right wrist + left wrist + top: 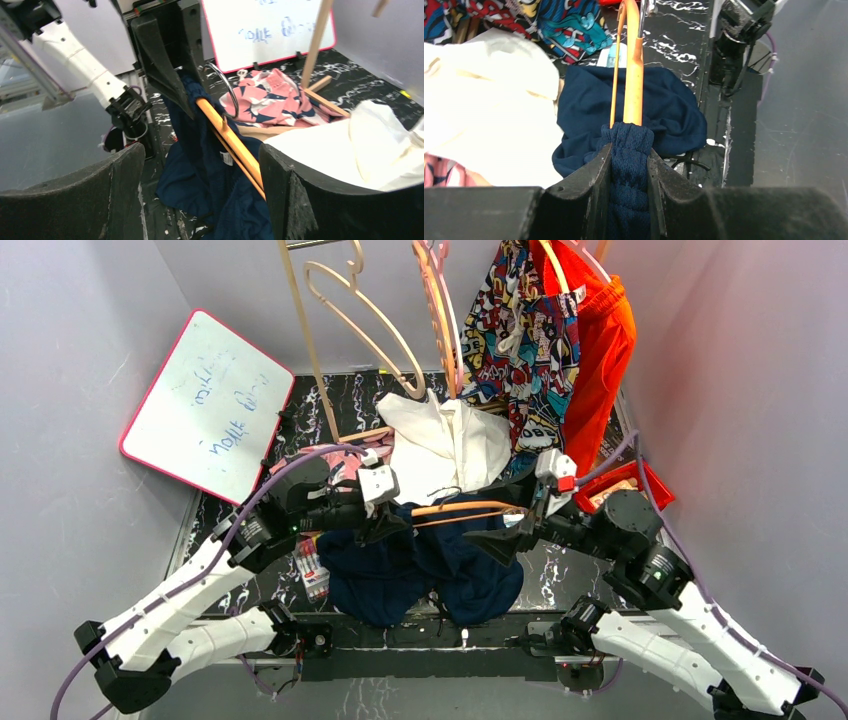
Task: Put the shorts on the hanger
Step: Hang the shorts on the hanger.
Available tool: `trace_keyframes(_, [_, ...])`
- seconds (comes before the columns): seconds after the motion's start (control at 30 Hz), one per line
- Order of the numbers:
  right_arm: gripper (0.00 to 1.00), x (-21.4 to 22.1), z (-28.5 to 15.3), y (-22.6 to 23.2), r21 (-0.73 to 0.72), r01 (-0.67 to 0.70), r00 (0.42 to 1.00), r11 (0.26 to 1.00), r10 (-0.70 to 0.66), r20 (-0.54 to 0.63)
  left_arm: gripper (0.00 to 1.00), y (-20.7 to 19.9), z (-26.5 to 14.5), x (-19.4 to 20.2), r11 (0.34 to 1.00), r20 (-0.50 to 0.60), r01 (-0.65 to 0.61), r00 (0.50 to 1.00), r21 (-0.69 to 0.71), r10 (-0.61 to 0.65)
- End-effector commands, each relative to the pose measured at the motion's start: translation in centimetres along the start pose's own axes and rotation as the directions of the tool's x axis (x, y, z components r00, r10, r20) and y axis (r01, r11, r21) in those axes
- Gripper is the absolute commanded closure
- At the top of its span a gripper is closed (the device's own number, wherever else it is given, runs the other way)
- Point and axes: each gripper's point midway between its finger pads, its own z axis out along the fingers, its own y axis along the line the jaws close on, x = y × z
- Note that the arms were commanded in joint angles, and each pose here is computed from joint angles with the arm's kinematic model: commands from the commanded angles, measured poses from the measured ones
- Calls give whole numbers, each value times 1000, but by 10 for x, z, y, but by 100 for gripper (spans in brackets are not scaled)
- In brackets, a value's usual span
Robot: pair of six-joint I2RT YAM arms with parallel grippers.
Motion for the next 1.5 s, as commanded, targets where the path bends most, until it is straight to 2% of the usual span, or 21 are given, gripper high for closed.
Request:
trace_keyframes(0.0, [7,-36,-24,-15,169,-67,992,983,48,117,100,18,-15,-21,989,111,-5,994,-148,21])
trace_keyframes(0.1, [2,-35,-35,-25,254,-141,985,957,111,129,100,24,-24,-25,976,164,34,987,-214,1])
trace_keyframes(0.27, [4,-14,-37,-34,303,-194,979,933,166,115,100,30,-40,-32,952,272,96,962,-292,-13])
trace_keyframes(0.43, [14,17,-25,-37,311,-208,975,927,221,-7,100,34,-54,-50,936,361,115,932,-333,14])
trace_keyframes(0.53, [24,34,-14,-40,317,-231,963,920,262,-59,100,34,-57,-59,936,390,118,921,-331,22])
trace_keyframes(0.63, [36,52,-3,-37,275,-262,952,925,295,-82,100,33,-59,-69,938,431,140,902,-316,11])
trace_keyframes(0.73, [38,63,8,-23,175,-300,945,938,317,-75,100,30,-62,-81,944,477,143,879,-297,16])
trace_keyframes(0.8, [41,70,11,-28,193,-324,938,926,341,-60,100,31,-65,-87,941,497,148,868,-305,25])
trace_keyframes(1.0, [44,99,12,-47,311,-364,911,878,405,-76,100,40,-75,-91,917,536,178,843,-358,46])
trace_keyframes(1.13, [44,119,17,-53,356,-389,883,850,454,-118,100,37,-69,-90,927,543,175,839,-331,35])
trace_keyframes(1.37, [54,135,25,-66,424,-434,852,795,515,-94,100,41,-66,-90,924,548,183,836,-335,33])
trace_keyframes(1.47, [55,139,28,-68,428,-449,844,784,529,-85,100,40,-65,-91,925,545,180,838,-334,34])
